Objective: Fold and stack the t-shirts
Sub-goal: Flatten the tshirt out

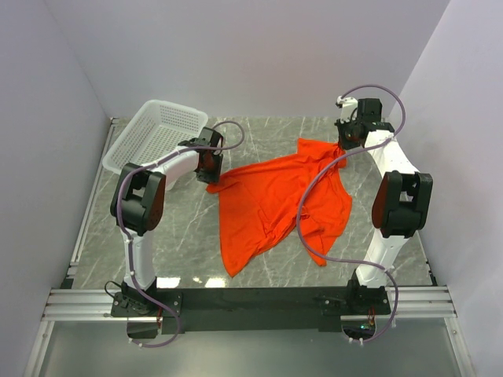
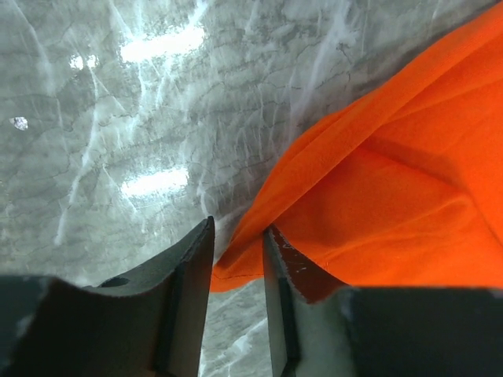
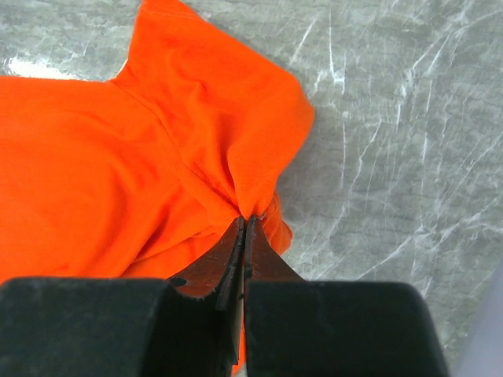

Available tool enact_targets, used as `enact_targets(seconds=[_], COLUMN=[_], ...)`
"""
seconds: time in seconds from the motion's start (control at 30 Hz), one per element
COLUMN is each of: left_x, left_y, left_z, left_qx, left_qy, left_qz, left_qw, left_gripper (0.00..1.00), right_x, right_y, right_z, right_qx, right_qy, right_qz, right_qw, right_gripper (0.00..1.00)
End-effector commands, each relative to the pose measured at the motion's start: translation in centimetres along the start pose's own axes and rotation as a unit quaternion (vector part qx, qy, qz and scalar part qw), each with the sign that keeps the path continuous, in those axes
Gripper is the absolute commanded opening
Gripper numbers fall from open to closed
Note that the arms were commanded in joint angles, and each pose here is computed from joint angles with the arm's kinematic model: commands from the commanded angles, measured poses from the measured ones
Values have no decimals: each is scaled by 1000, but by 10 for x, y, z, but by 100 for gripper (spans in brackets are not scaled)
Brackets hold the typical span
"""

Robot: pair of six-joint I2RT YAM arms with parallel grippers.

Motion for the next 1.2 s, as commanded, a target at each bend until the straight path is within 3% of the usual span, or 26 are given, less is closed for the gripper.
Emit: enact_targets(seconds=[0.0,0.13,0.33,0.47,0.63,0.67,0.73,0.83,1.0,1.03,1.07,1.17], left_x=[2,13,80,134,152,180,189,264,380,382,406,416], left_y=[10,19,70,121,172,196,216,250,241,235,225,199], left_z=[-4,-8,-20,-25,-19,-21,-18,-18,-15,-16,-15,-12], left_qx=[-7,-4,8,25,66,79,94,116,108,98,86,58], left_qy=[-1,-12,-41,-46,-37,-50,-58,-115,-185,-192,-196,-196], left_qz=[-14,-32,-138,-242,-304,-343,-363,-464,-581,-580,-598,-594], left_qw=[1000,999,990,969,950,935,925,871,785,785,773,778], left_gripper=[32,1,0,0,0,0,0,0,0,0,0,0], right_x=[10,16,62,102,116,128,156,212,313,324,347,364], right_y=[7,9,44,83,122,141,170,208,236,234,229,202], right_z=[-1,3,13,10,-4,-9,-20,-33,-35,-34,-33,-29], right_qx=[4,6,22,27,21,26,26,32,33,36,43,60], right_qy=[3,16,43,28,-36,-54,-93,-140,-169,-165,-165,-138], right_qz=[-14,-19,-92,-153,-194,-222,-269,-352,-468,-477,-493,-485], right_qw=[1000,1000,995,987,980,973,958,925,867,863,853,861], right_gripper=[0,0,0,0,0,0,0,0,0,0,0,0])
Point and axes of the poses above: each gripper's point midway between its finger pads, its own x axis back along the fingers, its own z axis along the line the jaws close on, y = z × x, the point moved 6 cm from there along x, back along the fingers, and after that the axes turned 3 degrees about x, right-handed, at the moved point
